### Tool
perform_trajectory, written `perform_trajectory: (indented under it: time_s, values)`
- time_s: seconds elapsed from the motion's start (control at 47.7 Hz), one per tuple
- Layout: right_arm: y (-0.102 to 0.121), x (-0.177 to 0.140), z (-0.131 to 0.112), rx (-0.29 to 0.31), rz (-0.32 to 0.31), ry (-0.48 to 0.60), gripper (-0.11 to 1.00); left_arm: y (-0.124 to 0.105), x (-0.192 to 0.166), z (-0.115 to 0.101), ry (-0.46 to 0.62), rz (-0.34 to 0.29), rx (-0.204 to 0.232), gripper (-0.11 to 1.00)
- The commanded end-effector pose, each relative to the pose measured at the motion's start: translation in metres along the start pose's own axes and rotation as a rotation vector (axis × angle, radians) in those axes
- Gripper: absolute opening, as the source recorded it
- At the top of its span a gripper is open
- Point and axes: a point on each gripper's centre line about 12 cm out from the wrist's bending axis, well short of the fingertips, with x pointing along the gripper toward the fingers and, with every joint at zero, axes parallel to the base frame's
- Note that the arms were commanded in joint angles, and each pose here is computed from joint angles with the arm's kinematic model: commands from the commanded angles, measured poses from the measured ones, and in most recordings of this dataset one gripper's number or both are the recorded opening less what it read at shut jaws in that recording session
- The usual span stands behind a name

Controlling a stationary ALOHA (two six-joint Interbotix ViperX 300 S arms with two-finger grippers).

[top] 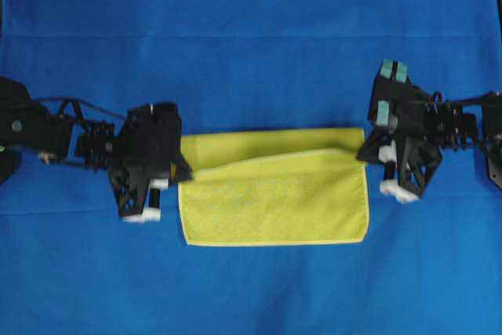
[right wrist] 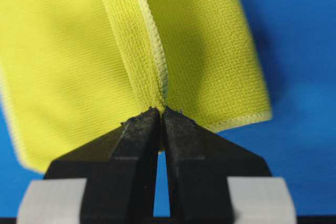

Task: Fold the yellow towel.
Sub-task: 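Lift the top corners and fold them down toward the bottom edge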

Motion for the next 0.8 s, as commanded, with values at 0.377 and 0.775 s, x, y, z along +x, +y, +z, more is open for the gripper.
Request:
perform_trajectory:
  time_s: [0.377,0.775]
  values:
    - [0.055,0.01,-0.01,0.026,0.102,0.058,0.03,-0.057,0.014,0.005,0.001,-0.119,0.064,0.02]
    - [0.076,0.012,-0.013,0.004,0.149,0.059,0.03,-0.063,0.016,0.007,-0.002,-0.13,0.073,0.04]
